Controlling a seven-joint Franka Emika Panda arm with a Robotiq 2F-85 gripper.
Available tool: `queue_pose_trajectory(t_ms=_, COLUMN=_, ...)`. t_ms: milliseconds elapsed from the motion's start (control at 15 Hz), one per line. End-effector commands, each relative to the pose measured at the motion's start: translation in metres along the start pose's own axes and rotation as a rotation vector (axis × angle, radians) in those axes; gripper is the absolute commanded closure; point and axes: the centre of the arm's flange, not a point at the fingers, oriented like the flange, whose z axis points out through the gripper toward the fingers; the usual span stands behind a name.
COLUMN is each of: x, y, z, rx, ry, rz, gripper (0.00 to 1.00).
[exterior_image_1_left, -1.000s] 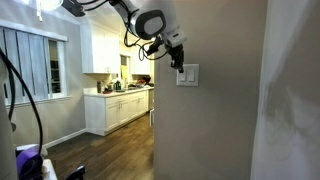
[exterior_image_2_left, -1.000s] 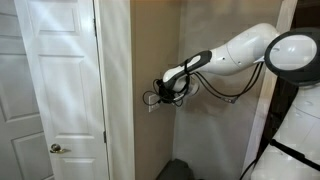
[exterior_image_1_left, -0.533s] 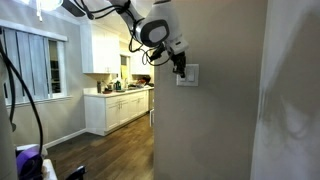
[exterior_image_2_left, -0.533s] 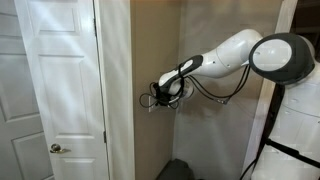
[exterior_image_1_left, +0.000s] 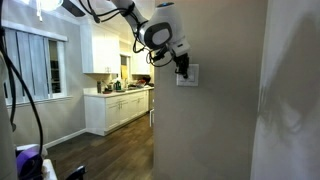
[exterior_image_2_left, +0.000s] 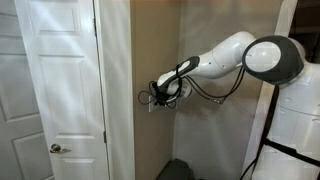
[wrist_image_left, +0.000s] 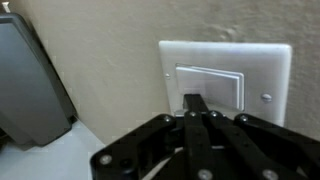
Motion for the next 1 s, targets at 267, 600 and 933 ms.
queue_pose_trajectory(t_ms=267, x=-0.008, y=-0.003, z=0.002, rx=-0.049, ry=-0.078, rz=0.102, gripper=1.0)
queue_pose_trajectory(t_ms=600, x=-0.019, y=0.004, z=0.007, rx=-0.108, ry=-0.113, rz=0.084, gripper=1.0)
queue_pose_trajectory(t_ms=933, x=-0.022, y=0.004, z=0.007, rx=-0.09, ry=-0.09, rz=0.056, gripper=1.0)
